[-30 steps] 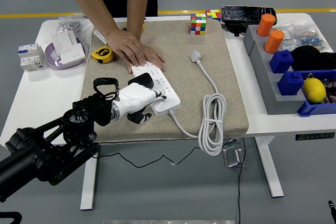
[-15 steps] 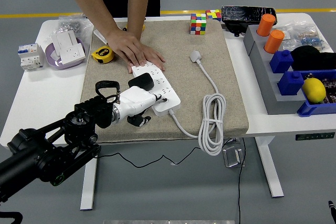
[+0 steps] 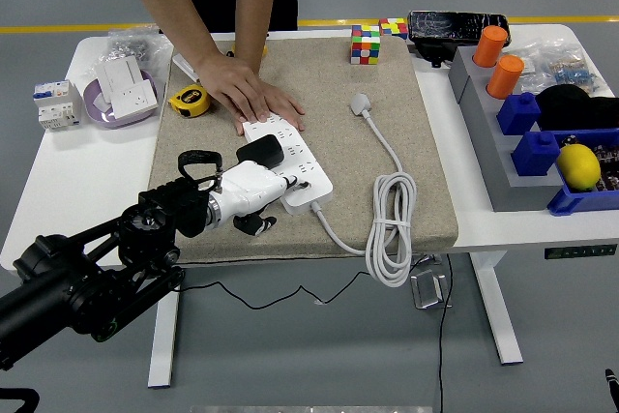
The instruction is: Pick up the plug,place it near the board,insert it into the board,press the button
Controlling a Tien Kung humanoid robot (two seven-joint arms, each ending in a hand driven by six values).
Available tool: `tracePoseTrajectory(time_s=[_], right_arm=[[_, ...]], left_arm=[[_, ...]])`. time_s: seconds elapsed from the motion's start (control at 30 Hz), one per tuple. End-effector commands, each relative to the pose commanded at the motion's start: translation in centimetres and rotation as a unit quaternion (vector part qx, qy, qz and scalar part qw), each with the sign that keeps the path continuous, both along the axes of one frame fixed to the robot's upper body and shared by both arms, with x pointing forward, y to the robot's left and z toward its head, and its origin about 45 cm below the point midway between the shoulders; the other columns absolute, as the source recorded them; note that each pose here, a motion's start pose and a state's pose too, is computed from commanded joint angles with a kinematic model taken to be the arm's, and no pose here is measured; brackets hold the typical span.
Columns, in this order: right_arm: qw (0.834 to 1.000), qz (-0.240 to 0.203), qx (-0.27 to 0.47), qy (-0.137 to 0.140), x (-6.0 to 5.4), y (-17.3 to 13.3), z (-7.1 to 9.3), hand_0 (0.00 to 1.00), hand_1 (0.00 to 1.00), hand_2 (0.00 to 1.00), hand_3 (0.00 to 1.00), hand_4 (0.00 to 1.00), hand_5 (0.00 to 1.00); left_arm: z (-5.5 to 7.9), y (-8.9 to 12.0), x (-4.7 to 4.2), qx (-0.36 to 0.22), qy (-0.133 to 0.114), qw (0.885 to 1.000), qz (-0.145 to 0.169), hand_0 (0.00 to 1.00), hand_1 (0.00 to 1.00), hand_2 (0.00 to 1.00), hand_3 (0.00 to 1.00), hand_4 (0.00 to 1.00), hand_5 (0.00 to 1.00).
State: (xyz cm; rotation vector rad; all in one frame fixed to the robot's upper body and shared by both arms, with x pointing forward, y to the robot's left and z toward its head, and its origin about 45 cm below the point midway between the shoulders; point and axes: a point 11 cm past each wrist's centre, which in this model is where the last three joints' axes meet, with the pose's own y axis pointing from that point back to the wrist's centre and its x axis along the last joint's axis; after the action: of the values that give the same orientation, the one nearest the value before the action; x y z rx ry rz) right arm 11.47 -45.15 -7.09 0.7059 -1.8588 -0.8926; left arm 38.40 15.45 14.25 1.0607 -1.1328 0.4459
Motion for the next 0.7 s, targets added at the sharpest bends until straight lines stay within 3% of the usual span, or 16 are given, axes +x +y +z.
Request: tracePoseTrajectory(time_s=[0.43,0.7], right_arm=[[1.000,-0.001,0.000,0.001,-0.2,0.0,0.0,0.943,0.885,0.830,0.847,0.998,0.998],[1.000,-0.002,0.001,0.002,-0.3,0.1,-0.1,0.943,0.885,0.830,0.847,0.998,0.998]], left_arm=[[1.2,0.3,-0.03,-0.008,-0.006,1.000,0.004,0.152,0.016,0.154,0.877,0.652,0.002],[3.9,0.0,-0.32,-0.038,-0.022,0.999,0.007,0.151,0.017,0.154,0.873,0.650,0.002]])
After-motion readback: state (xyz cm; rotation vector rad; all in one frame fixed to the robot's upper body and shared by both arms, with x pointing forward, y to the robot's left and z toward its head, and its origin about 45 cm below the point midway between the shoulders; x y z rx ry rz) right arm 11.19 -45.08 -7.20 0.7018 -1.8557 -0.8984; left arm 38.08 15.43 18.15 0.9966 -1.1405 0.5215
